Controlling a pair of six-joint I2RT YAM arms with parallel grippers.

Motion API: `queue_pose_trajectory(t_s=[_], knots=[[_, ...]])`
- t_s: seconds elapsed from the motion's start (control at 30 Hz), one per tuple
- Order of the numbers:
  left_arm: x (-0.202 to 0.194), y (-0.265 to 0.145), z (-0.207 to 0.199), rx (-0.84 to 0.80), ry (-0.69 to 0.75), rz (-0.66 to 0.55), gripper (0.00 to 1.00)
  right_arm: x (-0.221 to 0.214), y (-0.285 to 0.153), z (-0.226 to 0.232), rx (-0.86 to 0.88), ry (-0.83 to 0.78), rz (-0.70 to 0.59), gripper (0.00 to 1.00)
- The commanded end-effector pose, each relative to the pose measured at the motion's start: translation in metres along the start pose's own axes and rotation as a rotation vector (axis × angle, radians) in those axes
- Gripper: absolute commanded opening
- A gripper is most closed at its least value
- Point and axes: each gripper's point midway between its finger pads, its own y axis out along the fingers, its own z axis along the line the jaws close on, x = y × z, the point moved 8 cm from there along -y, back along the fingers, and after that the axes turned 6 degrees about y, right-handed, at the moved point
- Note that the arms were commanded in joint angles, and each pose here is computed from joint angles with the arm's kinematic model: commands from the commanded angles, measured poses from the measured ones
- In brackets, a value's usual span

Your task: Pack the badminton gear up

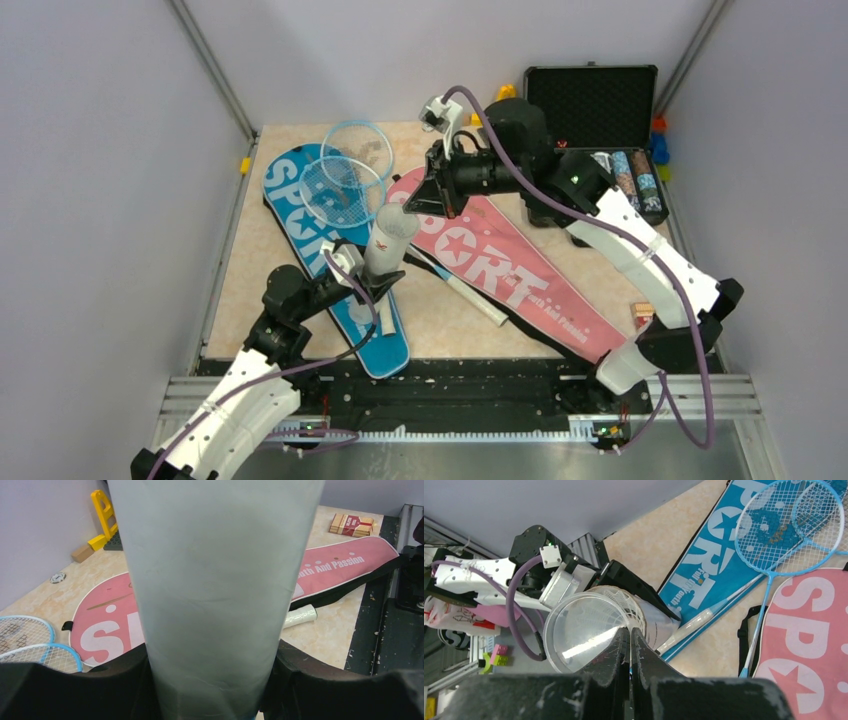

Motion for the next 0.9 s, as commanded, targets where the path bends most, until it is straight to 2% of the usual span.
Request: queue_pose_trajectory(t_s=[0.0,0.2,0.43,0.73,0.87], knots=[[0.011,0.001,0.003,0.011,0.003,-0.027,0.43,0.004,-0.005,0.017,0.038,-0.059,0.006,0.00],[0.011,0.001,0.002,0.006,0.003,-0.029,0.43,0.005,0.002,0.021,-0.023,-0.111,0.019,0.00],[0.012,0.000,0.000,-0.004,0.011,-0.038,0.43,0.014,0.004,0.013,-0.143,-0.127,-0.034,0.00],[0.012,-0.002,0.000,0.005,0.017,-0.040,0.44,0.006,0.002,0.003,-0.218,-0.136,0.001,0.00],[0.013,-0.002,0.000,0.004,0.019,-0.042,0.46,0.006,-0.001,-0.004,-0.295,-0.194,-0.009,0.00]])
